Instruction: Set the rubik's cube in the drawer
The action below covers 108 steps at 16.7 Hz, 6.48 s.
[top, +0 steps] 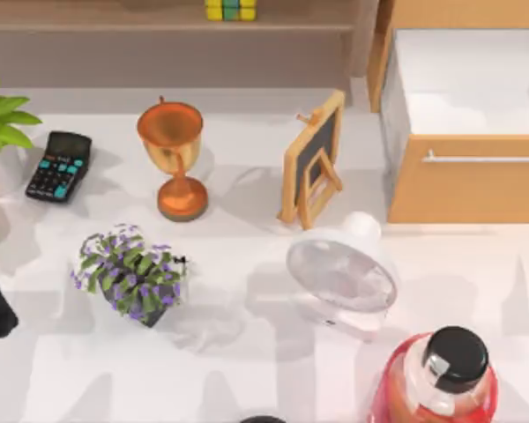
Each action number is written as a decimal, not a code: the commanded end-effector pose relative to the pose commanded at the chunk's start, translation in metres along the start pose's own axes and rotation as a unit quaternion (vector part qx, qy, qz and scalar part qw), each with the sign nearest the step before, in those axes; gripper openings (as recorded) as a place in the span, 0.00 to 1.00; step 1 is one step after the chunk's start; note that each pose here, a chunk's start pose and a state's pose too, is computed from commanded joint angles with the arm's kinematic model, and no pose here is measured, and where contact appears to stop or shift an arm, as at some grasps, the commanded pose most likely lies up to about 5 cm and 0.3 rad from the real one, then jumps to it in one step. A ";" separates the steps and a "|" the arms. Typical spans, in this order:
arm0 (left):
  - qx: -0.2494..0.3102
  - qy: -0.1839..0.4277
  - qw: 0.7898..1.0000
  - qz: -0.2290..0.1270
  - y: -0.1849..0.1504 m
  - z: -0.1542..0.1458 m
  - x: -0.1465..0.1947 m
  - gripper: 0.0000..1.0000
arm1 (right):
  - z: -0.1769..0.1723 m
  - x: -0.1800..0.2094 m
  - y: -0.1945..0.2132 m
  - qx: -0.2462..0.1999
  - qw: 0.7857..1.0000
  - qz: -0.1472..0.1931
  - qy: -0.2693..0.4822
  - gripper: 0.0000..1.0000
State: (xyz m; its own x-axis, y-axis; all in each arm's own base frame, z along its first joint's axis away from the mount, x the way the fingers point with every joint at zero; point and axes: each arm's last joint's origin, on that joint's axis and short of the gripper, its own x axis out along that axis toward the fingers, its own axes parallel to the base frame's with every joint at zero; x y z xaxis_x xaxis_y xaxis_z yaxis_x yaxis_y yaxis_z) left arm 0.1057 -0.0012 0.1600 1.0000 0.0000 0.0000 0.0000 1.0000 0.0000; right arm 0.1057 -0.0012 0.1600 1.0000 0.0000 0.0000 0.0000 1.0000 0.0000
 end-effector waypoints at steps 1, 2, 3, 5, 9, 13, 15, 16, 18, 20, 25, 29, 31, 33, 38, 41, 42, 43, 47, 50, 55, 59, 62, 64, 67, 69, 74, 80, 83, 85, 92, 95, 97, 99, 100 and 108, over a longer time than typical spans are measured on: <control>0.000 0.000 1.000 0.000 0.000 0.000 0.000 1.00 | 0.000 0.000 0.000 0.000 1.000 0.000 0.000 1.00; 0.000 0.000 1.000 0.000 0.000 0.000 0.000 1.00 | 0.000 0.000 0.000 0.000 1.000 0.000 0.000 1.00; 0.000 0.000 1.000 0.000 0.000 0.000 0.000 1.00 | 0.002 0.000 0.001 0.000 1.000 0.001 -0.001 1.00; 0.000 0.000 1.000 0.000 0.000 0.000 0.000 1.00 | 0.014 0.001 0.004 0.002 1.000 0.007 -0.008 1.00; 0.000 0.000 1.000 0.000 0.000 0.000 0.000 1.00 | 0.061 0.012 0.019 0.011 0.999 0.026 -0.027 1.00; 0.000 0.000 1.000 0.000 0.000 0.000 0.000 1.00 | 0.121 0.050 0.053 0.024 0.998 0.044 -0.040 1.00; 0.000 0.000 1.000 0.000 0.000 0.000 0.000 1.00 | 0.145 0.079 0.082 0.030 0.997 0.050 -0.041 1.00; 0.000 0.000 1.000 0.000 0.000 0.000 0.000 1.00 | 0.154 0.096 0.101 0.031 0.997 0.052 -0.039 1.00; 0.000 0.000 1.000 0.000 0.000 0.000 0.000 1.00 | 0.161 0.131 0.144 0.032 0.997 0.054 -0.033 1.00; 0.000 0.000 1.000 0.000 0.000 0.000 0.000 1.00 | 0.153 0.168 0.193 0.027 0.998 0.052 -0.023 1.00; 0.000 0.000 1.000 0.000 0.000 0.000 0.000 1.00 | 0.081 0.240 0.305 0.008 0.999 0.031 -0.001 1.00; 0.000 0.000 1.000 0.000 0.000 0.000 0.000 1.00 | 0.020 0.271 0.356 0.001 1.000 0.009 0.002 1.00; 0.000 0.000 1.000 0.000 0.000 0.000 0.000 1.00 | 0.001 0.280 0.367 0.001 1.000 0.001 0.000 1.00; 0.000 0.000 1.000 0.000 0.000 0.000 0.000 1.00 | -0.009 0.285 0.372 0.000 1.000 -0.004 0.000 1.00; 0.000 0.000 1.000 0.000 0.000 0.000 0.000 1.00 | -0.012 0.287 0.371 -0.002 1.000 -0.006 0.002 1.00; 0.000 0.000 1.000 0.000 0.000 0.000 0.000 1.00 | -0.008 0.293 0.371 0.000 1.000 -0.005 0.000 1.00; 0.000 0.000 1.000 0.000 0.000 0.000 0.000 1.00 | -0.006 0.298 0.371 0.000 1.000 -0.005 0.000 1.00; 0.000 0.000 1.000 0.000 0.000 0.000 0.000 1.00 | -0.004 0.304 0.371 0.000 1.000 -0.005 0.000 1.00; 0.000 0.000 1.000 0.000 0.000 0.000 0.000 1.00 | -0.001 0.330 0.371 0.000 1.000 -0.005 -0.001 1.00; 0.000 0.000 1.000 0.000 0.000 0.000 0.000 1.00 | -0.006 0.343 0.372 0.001 1.000 -0.005 -0.002 1.00; 0.000 0.000 1.000 0.000 0.000 0.000 0.000 1.00 | -0.011 0.346 0.372 0.000 1.000 -0.005 0.000 1.00; 0.000 0.000 1.000 0.000 0.000 0.000 0.000 1.00 | -0.011 0.346 0.372 0.000 1.000 -0.005 0.000 0.70; 0.000 0.000 1.000 0.000 0.000 0.000 0.000 1.00 | -0.011 0.346 0.372 0.000 1.000 -0.005 0.000 0.47; 0.000 0.000 1.000 0.000 0.000 0.000 0.000 1.00 | -0.011 0.346 0.372 0.000 1.000 -0.005 0.000 0.32; 0.000 0.000 1.000 0.000 0.000 0.000 0.000 1.00 | -0.011 0.346 0.372 0.000 1.000 -0.005 0.000 0.10; 0.000 0.000 1.000 0.000 0.000 0.000 0.000 1.00 | -0.011 0.346 0.372 0.000 1.000 -0.005 0.000 0.00; 0.000 0.000 1.000 0.000 0.000 0.000 0.000 1.00 | -0.011 0.346 0.372 0.000 1.000 -0.005 0.000 0.00; 0.000 0.000 1.000 0.000 0.000 0.000 0.000 1.00 | 0.000 0.340 0.373 0.005 1.000 -0.004 -0.005 0.00; 0.000 0.000 1.000 0.000 0.000 0.000 0.000 1.00 | 0.008 0.330 0.373 0.004 1.000 -0.004 -0.003 0.00; 0.000 0.000 1.000 0.000 0.000 0.000 0.000 1.00 | 0.010 0.325 0.374 0.002 1.000 -0.003 -0.001 0.00; 0.000 0.000 1.000 0.000 0.000 0.000 0.000 1.00 | 0.015 0.327 0.371 -0.001 1.000 0.002 0.005 0.00; 0.000 0.000 1.000 0.000 0.000 0.000 0.000 1.00 | 0.034 0.324 0.367 -0.016 0.999 0.029 0.030 0.00; 0.000 0.000 1.000 0.000 0.000 0.000 0.000 1.00 | 0.050 0.320 0.363 -0.031 0.996 0.057 0.060 0.00; 0.000 0.000 1.000 0.000 0.000 0.000 0.000 1.00 | 0.069 0.315 0.355 -0.048 0.990 0.086 0.098 0.00; 0.000 0.000 1.000 0.000 0.000 0.000 0.000 1.00 | 0.078 0.312 0.350 -0.056 0.986 0.101 0.121 0.00; 0.000 0.000 1.000 0.000 0.000 0.000 0.000 1.00 | 0.138 0.290 0.273 -0.094 0.919 0.164 0.346 0.00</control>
State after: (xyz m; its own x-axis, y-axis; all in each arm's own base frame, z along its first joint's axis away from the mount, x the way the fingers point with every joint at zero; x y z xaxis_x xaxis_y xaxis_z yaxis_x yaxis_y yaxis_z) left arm 0.1057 -0.0012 0.1600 1.0000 0.0000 0.0000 0.0000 1.0000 0.0000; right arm 0.3960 0.2714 0.2980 0.7067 0.2376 -0.6665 -0.3670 0.9284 -0.0582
